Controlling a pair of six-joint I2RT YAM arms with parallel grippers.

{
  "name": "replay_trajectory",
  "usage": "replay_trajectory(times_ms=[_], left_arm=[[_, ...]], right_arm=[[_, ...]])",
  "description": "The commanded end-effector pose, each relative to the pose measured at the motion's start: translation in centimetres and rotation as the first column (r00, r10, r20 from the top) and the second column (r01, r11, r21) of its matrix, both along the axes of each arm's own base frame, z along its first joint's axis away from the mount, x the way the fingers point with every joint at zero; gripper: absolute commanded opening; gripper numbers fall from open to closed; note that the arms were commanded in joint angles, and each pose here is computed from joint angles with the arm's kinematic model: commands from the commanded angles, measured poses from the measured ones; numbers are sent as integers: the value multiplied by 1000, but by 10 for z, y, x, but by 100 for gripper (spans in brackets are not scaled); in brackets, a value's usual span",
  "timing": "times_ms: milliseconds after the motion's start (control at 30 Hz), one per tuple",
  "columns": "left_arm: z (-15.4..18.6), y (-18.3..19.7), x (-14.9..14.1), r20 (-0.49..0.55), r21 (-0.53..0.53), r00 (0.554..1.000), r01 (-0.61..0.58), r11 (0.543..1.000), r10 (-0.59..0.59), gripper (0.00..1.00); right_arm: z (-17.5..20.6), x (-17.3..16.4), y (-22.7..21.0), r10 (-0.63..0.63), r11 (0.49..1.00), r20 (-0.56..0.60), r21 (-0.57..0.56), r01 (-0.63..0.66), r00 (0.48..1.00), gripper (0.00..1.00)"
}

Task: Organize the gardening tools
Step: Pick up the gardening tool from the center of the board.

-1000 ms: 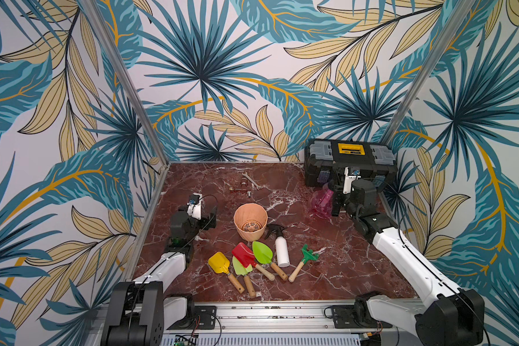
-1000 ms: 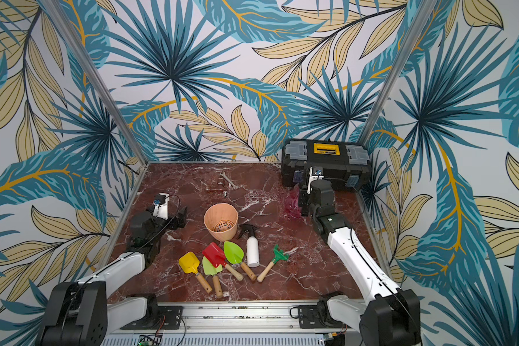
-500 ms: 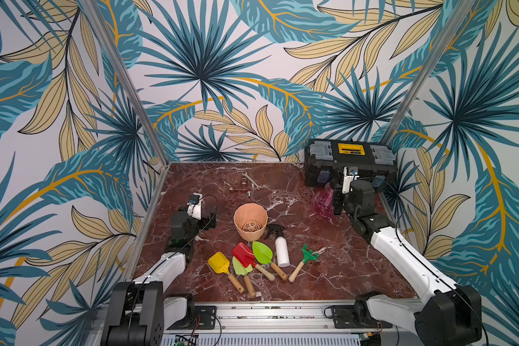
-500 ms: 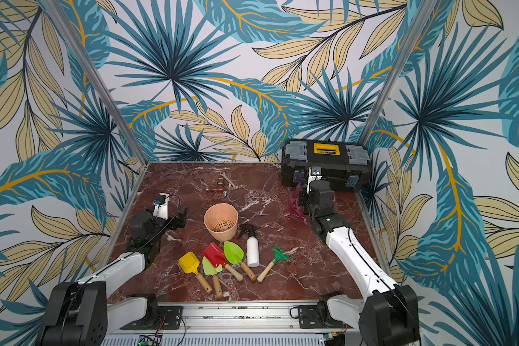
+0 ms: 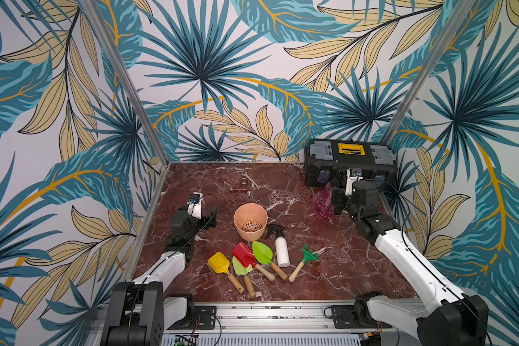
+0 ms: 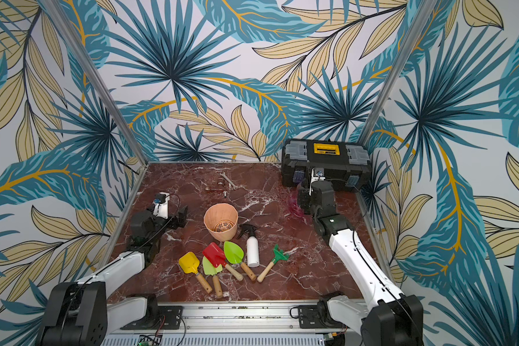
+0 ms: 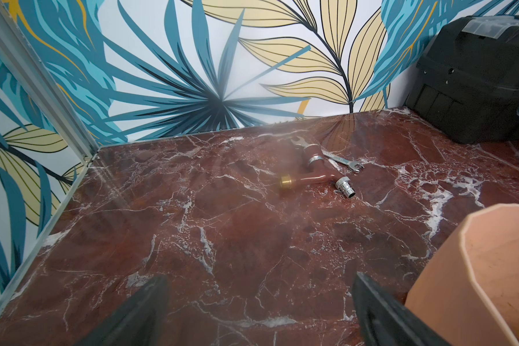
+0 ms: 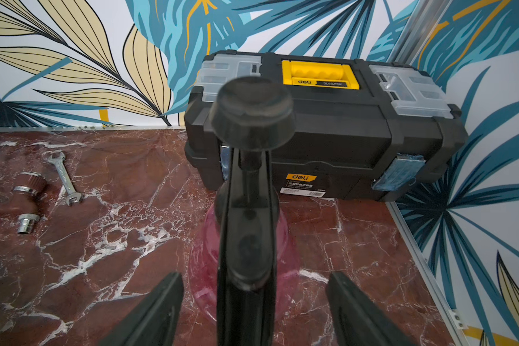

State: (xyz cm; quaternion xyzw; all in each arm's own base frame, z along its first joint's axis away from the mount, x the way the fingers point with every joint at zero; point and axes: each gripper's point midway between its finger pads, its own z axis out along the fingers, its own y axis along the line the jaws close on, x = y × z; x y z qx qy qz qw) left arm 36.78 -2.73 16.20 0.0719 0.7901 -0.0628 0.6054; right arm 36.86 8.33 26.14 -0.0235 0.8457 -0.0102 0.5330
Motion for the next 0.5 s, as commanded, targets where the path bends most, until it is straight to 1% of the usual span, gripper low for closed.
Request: replay_trajectory(times_ms=[0,67,167,300,400,467], left_arm=[[20,-5,2,22,-22,999,23,999,-23,100],[27,-6,2,34,-34,999,25,999,-24,100],[39,-11,3,52,-57,998,49,997,-46,100],[50,-18,3,32,-65,997,67,996,-65,100],[60,-26,2,38,-68,996,89,994,-87,100],[68,-30,1,41,-79,995,99,992,-96,100]], right_arm=[[14,-12,-5,-11,1000,-26,14,12,1000,82],[22,-19,0,28,999,-34,23,-27,999,82],[35,-32,16,141,989,-39,43,-139,989,82],[49,-49,37,266,962,-58,85,-261,962,82],[50,-64,64,403,908,-77,156,-388,912,81],[48,-77,86,511,848,-90,217,-484,855,80]])
